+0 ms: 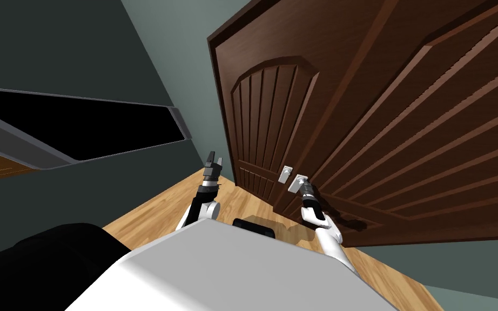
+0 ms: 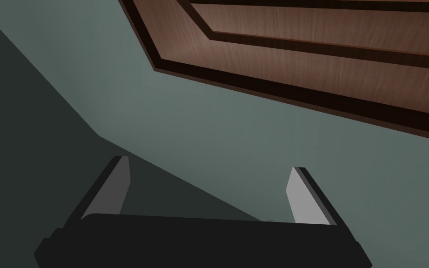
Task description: Pull the door open
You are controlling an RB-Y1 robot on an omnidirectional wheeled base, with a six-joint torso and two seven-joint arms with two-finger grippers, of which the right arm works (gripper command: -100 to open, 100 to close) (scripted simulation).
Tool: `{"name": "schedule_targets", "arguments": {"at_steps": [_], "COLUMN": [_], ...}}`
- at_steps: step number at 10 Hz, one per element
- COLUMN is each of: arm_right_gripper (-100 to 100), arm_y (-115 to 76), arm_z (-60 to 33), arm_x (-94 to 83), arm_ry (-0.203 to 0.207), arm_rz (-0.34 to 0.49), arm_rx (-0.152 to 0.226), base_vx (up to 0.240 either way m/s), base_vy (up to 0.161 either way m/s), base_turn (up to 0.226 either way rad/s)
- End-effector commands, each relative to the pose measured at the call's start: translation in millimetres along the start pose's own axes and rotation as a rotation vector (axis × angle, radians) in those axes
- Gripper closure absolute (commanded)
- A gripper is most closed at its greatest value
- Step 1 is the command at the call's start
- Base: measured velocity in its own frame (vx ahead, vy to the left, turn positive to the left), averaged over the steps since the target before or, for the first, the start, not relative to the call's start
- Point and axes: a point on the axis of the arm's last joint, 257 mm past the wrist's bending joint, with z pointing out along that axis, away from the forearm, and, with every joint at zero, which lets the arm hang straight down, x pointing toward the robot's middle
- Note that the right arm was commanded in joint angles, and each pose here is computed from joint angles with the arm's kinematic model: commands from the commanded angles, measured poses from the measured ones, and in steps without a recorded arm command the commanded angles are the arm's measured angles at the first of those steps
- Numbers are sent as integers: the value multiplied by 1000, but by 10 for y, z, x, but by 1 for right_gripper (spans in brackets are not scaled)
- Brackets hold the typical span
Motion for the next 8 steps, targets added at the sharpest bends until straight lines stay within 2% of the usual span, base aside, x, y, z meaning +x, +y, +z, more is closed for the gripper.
{"name": "schedule_targets", "arguments": {"at_steps": [1, 3, 5, 6, 8], "arm_right_gripper": [100, 100, 100, -100, -100], "arm_y": [-90, -120, -126, -97, -51], "arm_z": [-72, -99, -106, -91, -65], "arm_x": [-156, -210, -190, -105, 62], "arm_ry": [-20, -21, -7, 7, 39], "arm_rz": [-7, -11, -13, -9, -3], "arm_rx": [21, 28, 30, 23, 14], "base_vx": [-172, -181, -243, -244, -211], "base_vy": [-65, -35, -72, -66, 1], "base_turn": [-13, -19, 16, 88, 84]}}
